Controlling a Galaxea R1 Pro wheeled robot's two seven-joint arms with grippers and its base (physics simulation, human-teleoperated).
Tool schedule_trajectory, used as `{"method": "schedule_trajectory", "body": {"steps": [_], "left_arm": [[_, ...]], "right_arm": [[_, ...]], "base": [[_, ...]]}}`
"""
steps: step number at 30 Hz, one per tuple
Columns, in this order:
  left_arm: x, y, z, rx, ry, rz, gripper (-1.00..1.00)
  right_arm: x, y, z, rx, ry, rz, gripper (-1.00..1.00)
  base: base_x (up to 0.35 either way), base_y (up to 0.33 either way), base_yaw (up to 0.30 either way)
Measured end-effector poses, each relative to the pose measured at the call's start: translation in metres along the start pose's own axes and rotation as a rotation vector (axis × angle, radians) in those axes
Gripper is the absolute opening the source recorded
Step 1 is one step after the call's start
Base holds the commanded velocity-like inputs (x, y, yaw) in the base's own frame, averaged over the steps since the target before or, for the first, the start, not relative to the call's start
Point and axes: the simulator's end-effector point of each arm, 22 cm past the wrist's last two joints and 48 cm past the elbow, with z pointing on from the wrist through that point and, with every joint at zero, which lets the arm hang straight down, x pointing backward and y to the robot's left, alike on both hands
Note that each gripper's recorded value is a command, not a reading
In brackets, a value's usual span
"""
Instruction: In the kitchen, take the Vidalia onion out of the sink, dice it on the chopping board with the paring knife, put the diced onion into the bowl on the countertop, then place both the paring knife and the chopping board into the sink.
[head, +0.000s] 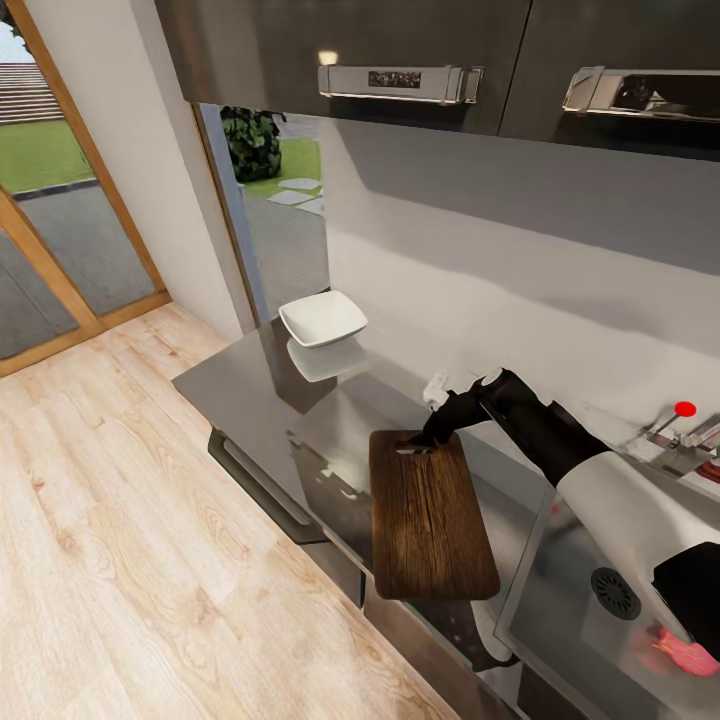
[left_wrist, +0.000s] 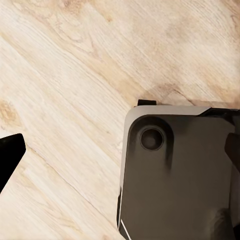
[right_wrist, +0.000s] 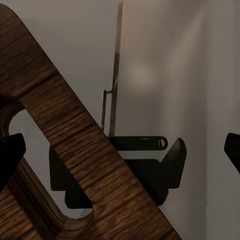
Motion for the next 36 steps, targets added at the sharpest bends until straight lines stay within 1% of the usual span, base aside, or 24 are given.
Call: {"method": "schedule_trajectory", "body": {"steps": [9,36], "left_arm": [[0.001,0.000,0.000,0.000,0.003,0.000,1.00],[0.015,0.001,-0.001,-0.001,0.038,0.006,1.00]], "right_arm": [[0.001,-0.001,0.001,0.000,0.002,0.001,1.00],[0.018,0.002,0.019,-0.029,0.024,0.019,1.00]], "base": [[0.000,0.000,0.000],[0.000,0.000,0.000]]}}
